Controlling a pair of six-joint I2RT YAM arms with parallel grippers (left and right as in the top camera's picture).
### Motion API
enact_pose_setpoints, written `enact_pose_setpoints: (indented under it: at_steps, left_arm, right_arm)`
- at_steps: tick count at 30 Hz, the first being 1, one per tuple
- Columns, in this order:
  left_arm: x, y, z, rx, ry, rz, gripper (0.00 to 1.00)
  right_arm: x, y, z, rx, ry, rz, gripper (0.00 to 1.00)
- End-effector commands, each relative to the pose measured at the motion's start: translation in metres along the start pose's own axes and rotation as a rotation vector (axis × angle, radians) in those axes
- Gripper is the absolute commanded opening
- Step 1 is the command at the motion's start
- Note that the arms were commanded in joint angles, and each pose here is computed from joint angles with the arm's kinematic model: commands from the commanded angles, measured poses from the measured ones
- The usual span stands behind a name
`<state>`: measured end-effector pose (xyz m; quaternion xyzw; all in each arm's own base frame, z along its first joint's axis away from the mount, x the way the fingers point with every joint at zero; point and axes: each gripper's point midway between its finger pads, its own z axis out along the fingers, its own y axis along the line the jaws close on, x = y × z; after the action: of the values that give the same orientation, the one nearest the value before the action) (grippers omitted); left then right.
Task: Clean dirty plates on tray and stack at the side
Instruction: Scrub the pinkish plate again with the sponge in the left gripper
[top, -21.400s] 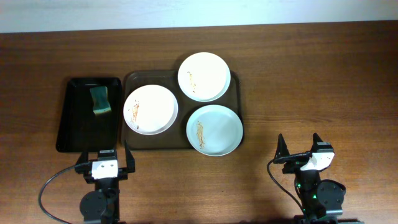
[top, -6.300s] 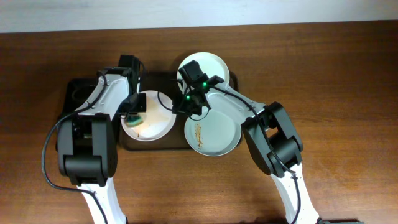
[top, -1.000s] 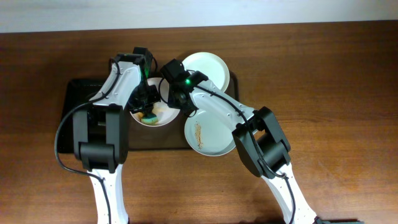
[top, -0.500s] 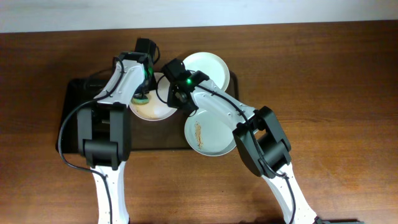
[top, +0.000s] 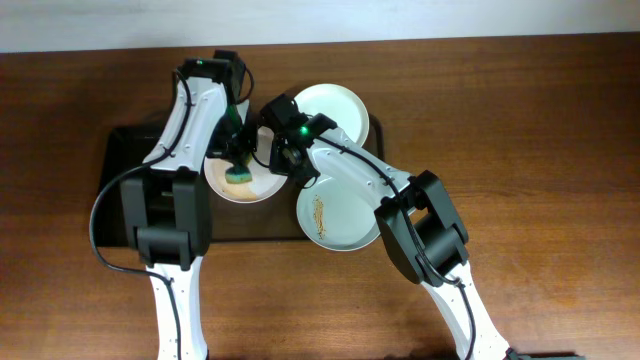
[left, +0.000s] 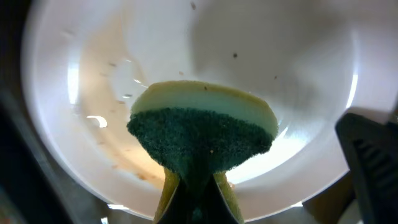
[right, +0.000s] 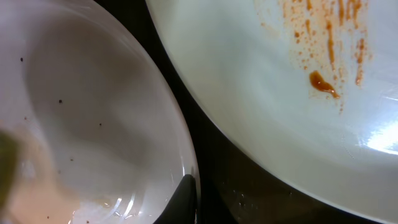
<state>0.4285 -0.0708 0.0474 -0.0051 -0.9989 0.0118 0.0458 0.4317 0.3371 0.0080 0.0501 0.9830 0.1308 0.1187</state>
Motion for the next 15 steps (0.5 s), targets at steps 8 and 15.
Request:
enact_pose_setpoints:
  at_steps: [8,15]
  left_arm:
    - [0.012,0.03,0.082,-0.129,0.001,-0.157,0.01]
    - [0.009,0.092,0.079,-0.492,-0.115,-0.281,0.01]
  right_arm:
    - [0.018,-0.021,0.018,0.061,0.057,-0.011,0.04]
    - [0.018,-0.021,0.018,0.059,0.061,-0.014,0.04]
